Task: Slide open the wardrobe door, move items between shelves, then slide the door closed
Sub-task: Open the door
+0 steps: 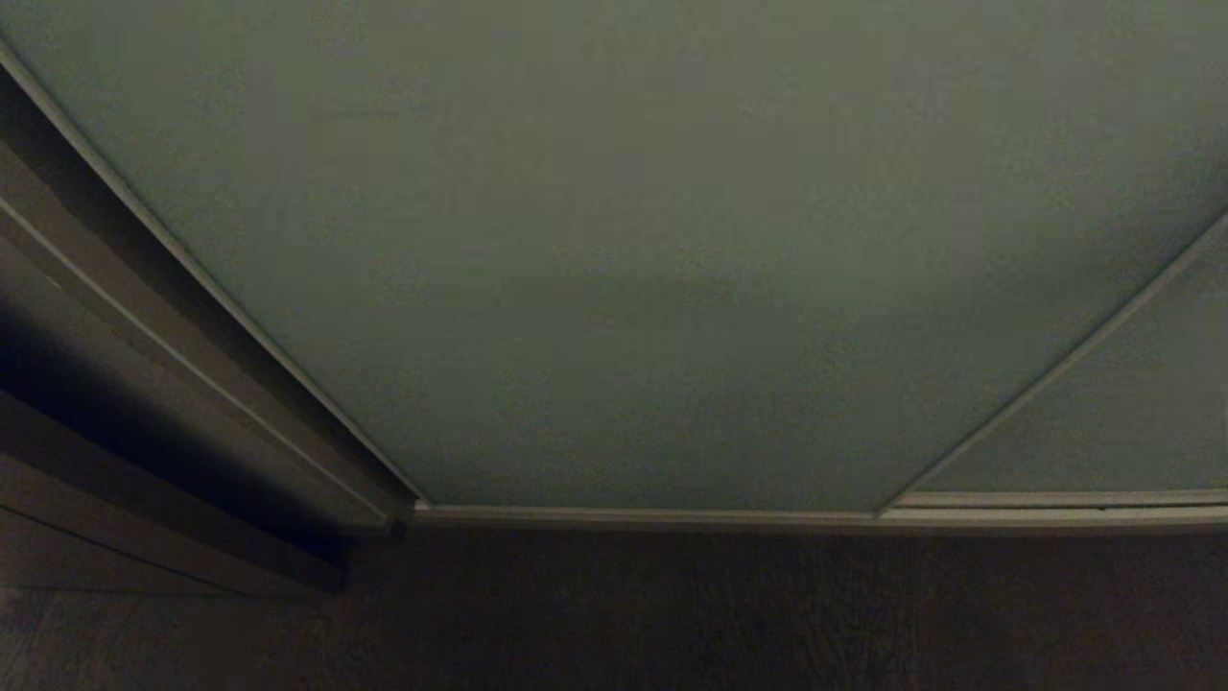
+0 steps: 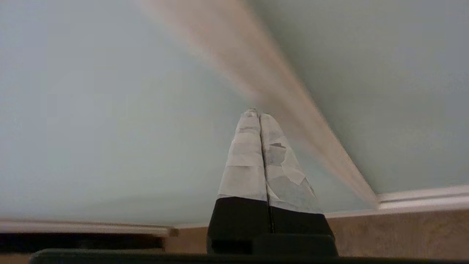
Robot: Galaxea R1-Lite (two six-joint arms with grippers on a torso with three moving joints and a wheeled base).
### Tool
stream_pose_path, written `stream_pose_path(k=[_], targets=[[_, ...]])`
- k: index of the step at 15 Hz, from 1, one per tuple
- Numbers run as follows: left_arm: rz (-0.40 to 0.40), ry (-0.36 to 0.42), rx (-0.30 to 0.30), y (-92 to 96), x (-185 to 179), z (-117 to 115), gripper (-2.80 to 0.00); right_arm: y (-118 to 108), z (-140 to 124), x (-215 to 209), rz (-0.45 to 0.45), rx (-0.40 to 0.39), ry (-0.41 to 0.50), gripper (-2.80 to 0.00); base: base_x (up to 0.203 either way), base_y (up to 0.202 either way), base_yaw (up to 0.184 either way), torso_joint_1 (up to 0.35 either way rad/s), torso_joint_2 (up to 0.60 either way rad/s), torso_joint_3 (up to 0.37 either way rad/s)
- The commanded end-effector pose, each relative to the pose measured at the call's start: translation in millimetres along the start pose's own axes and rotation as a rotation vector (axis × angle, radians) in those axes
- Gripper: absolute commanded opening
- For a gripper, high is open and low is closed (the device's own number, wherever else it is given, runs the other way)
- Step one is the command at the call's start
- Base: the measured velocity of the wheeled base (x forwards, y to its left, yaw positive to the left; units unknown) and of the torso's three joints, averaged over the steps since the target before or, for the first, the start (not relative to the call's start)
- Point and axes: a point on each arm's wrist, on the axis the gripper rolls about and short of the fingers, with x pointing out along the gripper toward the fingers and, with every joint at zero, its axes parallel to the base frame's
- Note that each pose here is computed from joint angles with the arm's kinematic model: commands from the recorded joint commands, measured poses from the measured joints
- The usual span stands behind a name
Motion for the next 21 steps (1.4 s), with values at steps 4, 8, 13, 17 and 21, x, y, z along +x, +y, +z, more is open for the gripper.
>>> stream_pose_path(k=[4,8,13,17,21], targets=[[0.001,0.001,0.0,0.0,0,0,-2.8,28,-26,-36,0.03,-0.241,-0.012,-2.8,0.0,0.0,0.0,0.0,0.0,0.0],[-0.001,0.001,0.0,0.0,0,0,-2.8,53,-81,-77,0.138,-0.438,0.008,-2.8,0.0,0.0,0.0,0.0,0.0,0.0],[-0.001,0.001,0.0,0.0,0,0,-2.8,24,-180,-134,0.09,-0.512,0.107,-2.8,0.0,0.0,0.0,0.0,0.0,0.0],[-0.001,0.001,0.0,0.0,0,0,-2.8,-7,-247,-175,-0.008,-0.539,0.101,-2.8,0.0,0.0,0.0,0.0,0.0,0.0],[-0.001,0.001,0.0,0.0,0,0,-2.8,-39,-301,-190,-0.023,-0.546,0.066,-2.8,0.0,0.0,0.0,0.0,0.0,0.0]])
